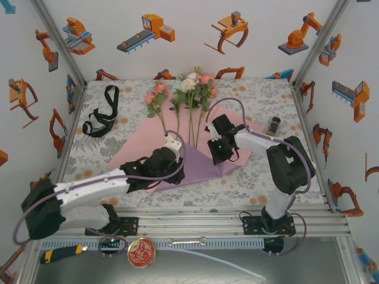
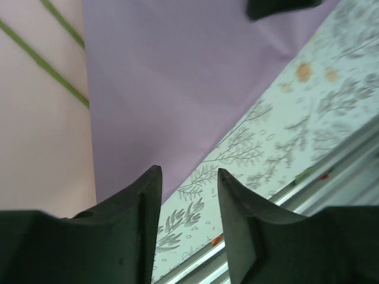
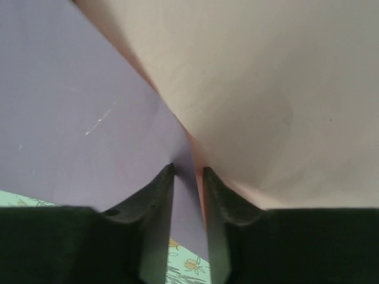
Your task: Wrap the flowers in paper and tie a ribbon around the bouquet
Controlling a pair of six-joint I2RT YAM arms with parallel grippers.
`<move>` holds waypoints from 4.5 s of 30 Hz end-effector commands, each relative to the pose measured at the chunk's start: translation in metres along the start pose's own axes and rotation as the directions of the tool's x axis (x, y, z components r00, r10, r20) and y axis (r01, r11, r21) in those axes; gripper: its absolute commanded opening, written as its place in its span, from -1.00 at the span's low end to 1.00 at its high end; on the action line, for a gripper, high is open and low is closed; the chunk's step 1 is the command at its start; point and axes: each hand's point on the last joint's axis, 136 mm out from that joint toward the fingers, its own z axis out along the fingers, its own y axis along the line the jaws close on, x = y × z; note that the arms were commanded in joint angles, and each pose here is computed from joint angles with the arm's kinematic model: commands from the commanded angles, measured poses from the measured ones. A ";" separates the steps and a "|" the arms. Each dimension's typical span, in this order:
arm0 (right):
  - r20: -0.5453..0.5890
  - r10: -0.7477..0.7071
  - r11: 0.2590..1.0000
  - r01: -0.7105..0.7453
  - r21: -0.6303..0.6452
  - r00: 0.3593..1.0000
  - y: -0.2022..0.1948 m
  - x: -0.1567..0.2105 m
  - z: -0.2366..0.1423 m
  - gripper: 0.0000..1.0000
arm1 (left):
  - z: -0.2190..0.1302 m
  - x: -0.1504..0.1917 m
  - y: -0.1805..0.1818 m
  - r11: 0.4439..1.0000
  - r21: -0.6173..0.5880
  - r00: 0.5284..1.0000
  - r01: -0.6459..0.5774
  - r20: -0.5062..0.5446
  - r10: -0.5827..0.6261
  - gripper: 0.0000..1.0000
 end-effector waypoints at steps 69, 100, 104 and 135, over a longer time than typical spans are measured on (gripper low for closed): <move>0.182 0.409 0.907 -0.420 0.026 0.894 0.028 0.035 -0.015 -0.10 | 0.025 0.072 0.037 0.992 -0.118 0.992 0.049 -0.111 -0.062 -0.30; 0.263 0.132 0.978 -0.082 -0.191 0.956 0.154 0.024 -0.046 -0.04 | 0.002 0.126 0.106 0.898 -0.407 0.954 0.165 -0.164 -0.249 -0.29; 0.219 0.141 0.990 -0.133 -0.052 0.966 0.127 0.033 -0.019 -0.03 | 0.002 0.132 0.113 0.874 -0.459 0.946 0.161 -0.182 -0.270 -0.32; 0.430 0.093 0.995 -0.069 -0.069 0.898 0.097 -0.004 -0.108 0.03 | -0.089 0.030 0.145 0.792 -0.438 0.905 0.425 0.198 -0.377 0.48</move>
